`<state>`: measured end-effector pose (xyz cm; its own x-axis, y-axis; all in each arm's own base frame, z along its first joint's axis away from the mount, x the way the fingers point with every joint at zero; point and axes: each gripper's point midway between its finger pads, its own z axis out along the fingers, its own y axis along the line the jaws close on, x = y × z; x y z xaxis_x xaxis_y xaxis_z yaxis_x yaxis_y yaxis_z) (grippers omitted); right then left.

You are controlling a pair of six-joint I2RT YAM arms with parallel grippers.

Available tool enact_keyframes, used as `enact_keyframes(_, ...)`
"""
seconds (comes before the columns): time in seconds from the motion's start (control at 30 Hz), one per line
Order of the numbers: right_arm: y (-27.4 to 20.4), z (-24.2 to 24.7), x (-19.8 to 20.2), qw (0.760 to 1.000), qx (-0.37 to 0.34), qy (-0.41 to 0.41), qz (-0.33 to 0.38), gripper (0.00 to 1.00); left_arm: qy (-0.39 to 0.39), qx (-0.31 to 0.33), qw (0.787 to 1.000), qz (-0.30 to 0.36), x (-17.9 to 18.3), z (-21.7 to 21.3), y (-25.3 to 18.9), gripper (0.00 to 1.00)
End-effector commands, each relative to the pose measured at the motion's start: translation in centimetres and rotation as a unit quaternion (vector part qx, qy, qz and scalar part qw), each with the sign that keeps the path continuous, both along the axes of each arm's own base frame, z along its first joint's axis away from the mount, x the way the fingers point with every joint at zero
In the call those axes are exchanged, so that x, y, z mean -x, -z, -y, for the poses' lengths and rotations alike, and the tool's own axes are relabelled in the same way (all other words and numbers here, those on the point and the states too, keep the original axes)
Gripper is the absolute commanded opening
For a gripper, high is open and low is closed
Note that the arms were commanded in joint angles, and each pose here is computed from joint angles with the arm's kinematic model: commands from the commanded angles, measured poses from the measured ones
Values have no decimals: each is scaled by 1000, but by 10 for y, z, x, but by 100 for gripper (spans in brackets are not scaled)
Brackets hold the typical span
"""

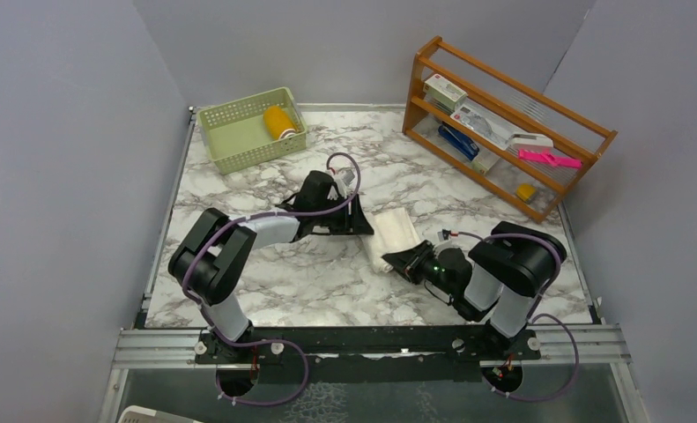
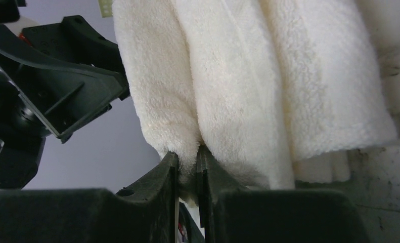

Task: Roll the towels
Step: Roll the towel at the center of the board.

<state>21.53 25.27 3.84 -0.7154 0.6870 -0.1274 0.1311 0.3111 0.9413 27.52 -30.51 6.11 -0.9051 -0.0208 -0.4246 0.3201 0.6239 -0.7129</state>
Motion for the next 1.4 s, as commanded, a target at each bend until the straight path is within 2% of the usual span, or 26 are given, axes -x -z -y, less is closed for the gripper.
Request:
enact_keyframes(0.0, 5, 4, 4, 1000, -8, 2, -10, 1, 17, 16, 998, 54, -17, 11, -35, 53)
enact_keyframes(0.23, 1, -3, 6, 999, -36, -11, -6, 1, 40, -31, 999, 6, -8, 8, 9, 55)
enact_keyframes(0.47, 1, -4, 10, 999, -48, -20, -3, 1, 34, -117, 992, 16, -13, -8, 25, 56)
enact_keyframes(0.7, 0, -9, 13, 998, -47, -39, 11, 1, 44, -146, 988, 9, -13, -4, 44, 56)
enact_keyframes(0.8, -2, -11, 13, 998, -40, -52, 27, 1, 51, -165, 985, -3, -7, -4, 61, 46)
enact_keyframes(0.9, -5, -17, 14, 995, -26, -75, 52, 1, 53, -177, 983, -18, -1, -7, 75, 27)
enact_keyframes(0.93, -6, -19, 14, 994, -19, -85, 61, 4, 53, -180, 982, -21, 0, -8, 78, 18)
enact_keyframes(1.0, -6, -22, 12, 992, -2, -97, 76, 19, 50, -186, 981, -24, 2, -12, 81, 4)
enact_keyframes(1.03, -8, -23, 11, 991, 9, -102, 87, 27, 48, -190, 980, -25, 3, -14, 81, 0)
enact_keyframes(1.1, -12, -26, 6, 987, 37, -112, 113, 36, 40, -199, 979, -26, 3, -18, 82, 0)
enact_keyframes(1.23, -31, -29, -14, 963, 138, -135, 187, 40, 21, -222, 974, -32, 5, -29, 85, 0)
enact_keyframes(1.3, -61, -22, -33, 941, 200, -120, 246, 42, 6, -235, 971, -37, 8, -37, 88, 0)
enact_keyframes(1.37, -102, -10, -50, 909, 259, -93, 314, 44, -9, -243, 969, -43, 12, -44, 92, 0)
